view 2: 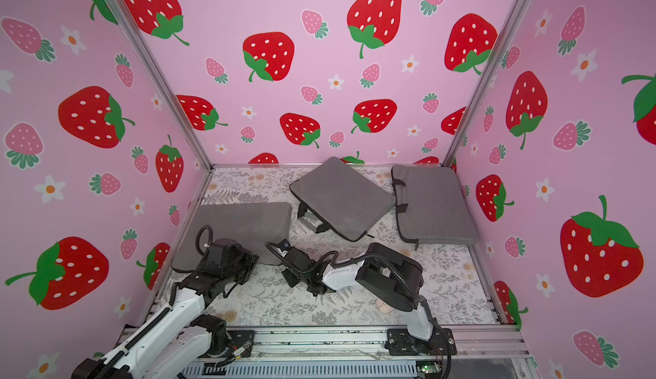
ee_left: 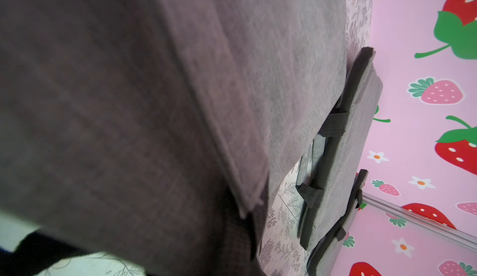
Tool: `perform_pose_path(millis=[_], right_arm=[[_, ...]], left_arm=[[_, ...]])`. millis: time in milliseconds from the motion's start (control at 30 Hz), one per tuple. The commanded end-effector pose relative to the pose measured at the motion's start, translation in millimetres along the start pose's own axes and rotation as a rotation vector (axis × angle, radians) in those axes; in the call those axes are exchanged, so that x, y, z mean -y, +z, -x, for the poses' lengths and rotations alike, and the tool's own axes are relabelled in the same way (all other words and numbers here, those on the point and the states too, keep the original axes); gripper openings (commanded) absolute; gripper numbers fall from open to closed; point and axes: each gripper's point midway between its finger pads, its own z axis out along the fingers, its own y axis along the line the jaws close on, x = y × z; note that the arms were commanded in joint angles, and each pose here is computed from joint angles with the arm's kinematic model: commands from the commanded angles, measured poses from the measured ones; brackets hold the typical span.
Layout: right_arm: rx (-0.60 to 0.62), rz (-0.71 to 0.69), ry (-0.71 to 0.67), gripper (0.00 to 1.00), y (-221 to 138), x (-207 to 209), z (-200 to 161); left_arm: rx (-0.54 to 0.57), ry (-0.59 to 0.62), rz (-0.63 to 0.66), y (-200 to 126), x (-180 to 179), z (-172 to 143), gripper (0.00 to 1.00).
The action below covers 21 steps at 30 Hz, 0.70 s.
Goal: Put the mouse into the laptop bag
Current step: Zip the zipper on the zippered laptop bag.
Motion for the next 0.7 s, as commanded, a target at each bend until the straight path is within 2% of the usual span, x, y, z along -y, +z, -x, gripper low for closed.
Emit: perform_pose_path(millis=[0, 100, 167, 200, 300, 333, 467, 500, 533, 667], right_arm=[[-0.035, -0.077, 0.069, 0.0, -2.2, 43.3, -4.4], [-0.04, -0.069, 0.057, 0.0, 5.1, 45.7, 1.9], [-0.046, -0.048, 0.047, 0.0, 10.9, 40.9, 3.4], [-0.048, -0.032, 0.047, 0.0, 13.9, 37.6, 4.4], [-0.052, 0.009, 0.027, 0.0, 20.0, 26.1, 5.6], [-0.052, 0.02, 0.012, 0.0, 21.0, 21.6, 5.2], [-0.041, 0.042, -0.017, 0.0, 19.8, 10.8, 8.6], [-0.038, 0.051, -0.023, 0.0, 19.0, 7.7, 9.7], [-0.036, 0.061, -0.032, 0.0, 17.4, 3.8, 10.3], [-0.029, 0.097, -0.078, 0.0, 10.7, -13.2, 8.2]], left_arm=[[0.071, -0.023, 0.001, -0.6, 4.3, 18.6, 0.0], [0.057, -0.019, -0.003, 0.3, 7.2, 18.4, 0.0], [0.053, 0.048, -0.027, -5.7, 21.2, 19.5, 0.0], [0.063, 0.078, -0.005, -11.4, 23.4, 22.0, 0.09], [0.152, 0.036, 0.13, -33.2, 5.8, 36.8, 0.65], [0.185, 0.0, 0.166, -37.5, -5.3, 40.9, 0.76], [0.29, -0.201, 0.257, -38.1, -52.9, 48.1, 0.81], [0.311, -0.222, 0.257, -34.8, -59.3, 50.7, 0.85], [0.331, -0.223, 0.245, -30.1, -62.6, 54.2, 1.0], [0.383, -0.268, 0.243, -24.6, -75.4, 64.6, 1.0]])
